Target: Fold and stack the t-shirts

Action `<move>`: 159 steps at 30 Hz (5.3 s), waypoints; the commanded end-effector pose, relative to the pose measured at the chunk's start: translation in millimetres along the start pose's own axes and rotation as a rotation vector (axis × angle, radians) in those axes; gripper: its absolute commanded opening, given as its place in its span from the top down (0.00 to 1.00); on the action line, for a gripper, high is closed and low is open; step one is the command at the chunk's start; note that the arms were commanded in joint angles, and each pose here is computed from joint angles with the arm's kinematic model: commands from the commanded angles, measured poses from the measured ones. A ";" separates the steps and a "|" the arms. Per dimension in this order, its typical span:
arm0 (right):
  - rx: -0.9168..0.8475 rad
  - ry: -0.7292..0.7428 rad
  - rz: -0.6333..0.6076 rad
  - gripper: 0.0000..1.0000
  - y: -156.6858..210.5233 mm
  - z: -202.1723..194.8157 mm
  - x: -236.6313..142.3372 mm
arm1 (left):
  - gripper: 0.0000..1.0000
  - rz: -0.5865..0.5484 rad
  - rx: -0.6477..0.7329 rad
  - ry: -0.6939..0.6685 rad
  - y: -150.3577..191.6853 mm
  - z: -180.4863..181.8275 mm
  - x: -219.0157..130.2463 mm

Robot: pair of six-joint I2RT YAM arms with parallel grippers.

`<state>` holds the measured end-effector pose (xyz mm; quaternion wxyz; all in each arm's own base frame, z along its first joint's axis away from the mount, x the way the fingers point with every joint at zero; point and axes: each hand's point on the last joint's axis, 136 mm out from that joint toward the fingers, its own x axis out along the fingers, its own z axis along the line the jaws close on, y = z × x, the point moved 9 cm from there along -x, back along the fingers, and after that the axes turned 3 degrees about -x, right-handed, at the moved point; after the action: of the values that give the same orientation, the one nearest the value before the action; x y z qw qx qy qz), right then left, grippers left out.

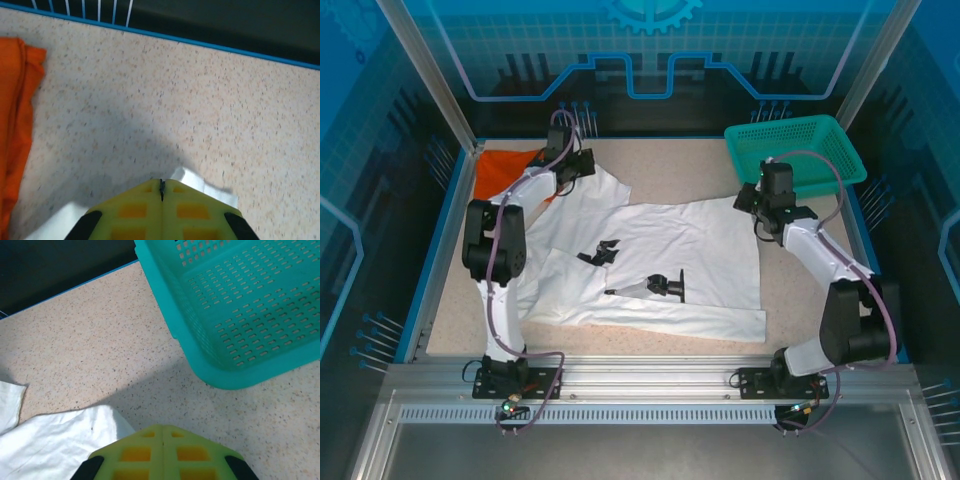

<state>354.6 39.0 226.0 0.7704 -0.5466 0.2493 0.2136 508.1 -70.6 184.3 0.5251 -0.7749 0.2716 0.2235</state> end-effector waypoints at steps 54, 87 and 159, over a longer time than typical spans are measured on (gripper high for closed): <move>0.330 0.122 0.198 1.00 90.8 -92.0 -12.0 | 1.00 -0.055 -0.293 -0.417 163.6 80.5 -223.2; 0.176 -0.004 0.500 0.69 86.4 -16.7 29.0 | 0.51 0.293 -0.222 -0.395 107.2 35.3 -125.6; -0.627 -0.610 0.743 0.62 185.8 295.8 114.0 | 0.66 0.457 -0.585 -0.261 132.9 64.2 -60.6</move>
<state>384.8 376.9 109.1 0.5053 -0.5284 0.1105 0.6732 370.9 -36.7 114.9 0.2632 -0.7774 0.2847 0.4952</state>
